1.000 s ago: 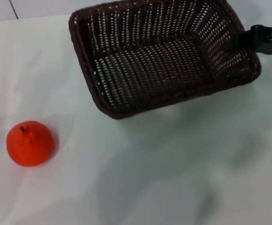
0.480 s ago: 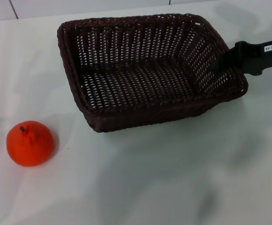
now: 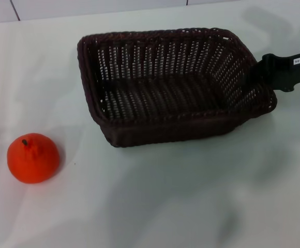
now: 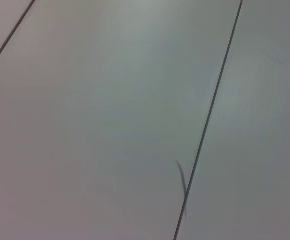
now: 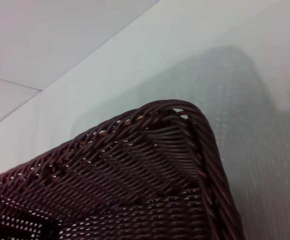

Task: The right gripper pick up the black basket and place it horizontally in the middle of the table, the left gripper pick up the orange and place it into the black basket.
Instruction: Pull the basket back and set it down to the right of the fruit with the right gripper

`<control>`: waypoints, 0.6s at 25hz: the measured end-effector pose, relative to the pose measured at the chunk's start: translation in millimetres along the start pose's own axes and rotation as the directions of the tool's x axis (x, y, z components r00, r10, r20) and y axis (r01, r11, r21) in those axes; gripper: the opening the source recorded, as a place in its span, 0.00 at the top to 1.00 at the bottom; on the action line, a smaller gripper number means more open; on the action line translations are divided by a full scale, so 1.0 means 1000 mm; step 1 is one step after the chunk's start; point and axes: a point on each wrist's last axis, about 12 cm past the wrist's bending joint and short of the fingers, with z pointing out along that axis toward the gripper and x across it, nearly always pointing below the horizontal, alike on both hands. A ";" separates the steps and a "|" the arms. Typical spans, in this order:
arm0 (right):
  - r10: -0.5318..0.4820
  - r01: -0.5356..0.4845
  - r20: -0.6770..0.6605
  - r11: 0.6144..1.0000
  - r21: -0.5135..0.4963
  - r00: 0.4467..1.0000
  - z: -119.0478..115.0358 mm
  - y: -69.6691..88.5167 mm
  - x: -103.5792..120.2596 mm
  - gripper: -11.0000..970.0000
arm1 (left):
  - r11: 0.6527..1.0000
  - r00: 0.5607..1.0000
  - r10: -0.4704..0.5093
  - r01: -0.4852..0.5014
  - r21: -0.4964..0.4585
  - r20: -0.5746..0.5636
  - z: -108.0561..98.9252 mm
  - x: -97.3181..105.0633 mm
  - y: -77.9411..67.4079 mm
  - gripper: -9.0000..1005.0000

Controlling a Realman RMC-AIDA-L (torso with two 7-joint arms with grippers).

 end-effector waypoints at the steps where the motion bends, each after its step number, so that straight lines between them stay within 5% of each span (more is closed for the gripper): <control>1: 0.001 -0.001 -0.002 1.000 -0.001 1.000 0.001 0.000 0.000 0.78 | 1.000 1.000 0.001 -0.001 0.001 0.001 0.000 0.000 0.000 0.39; 15: 0.038 -0.037 -0.031 0.999 0.039 0.999 0.012 0.000 -0.004 0.61 | 1.000 1.000 0.004 -0.004 -0.002 0.000 -0.001 -0.001 0.001 0.39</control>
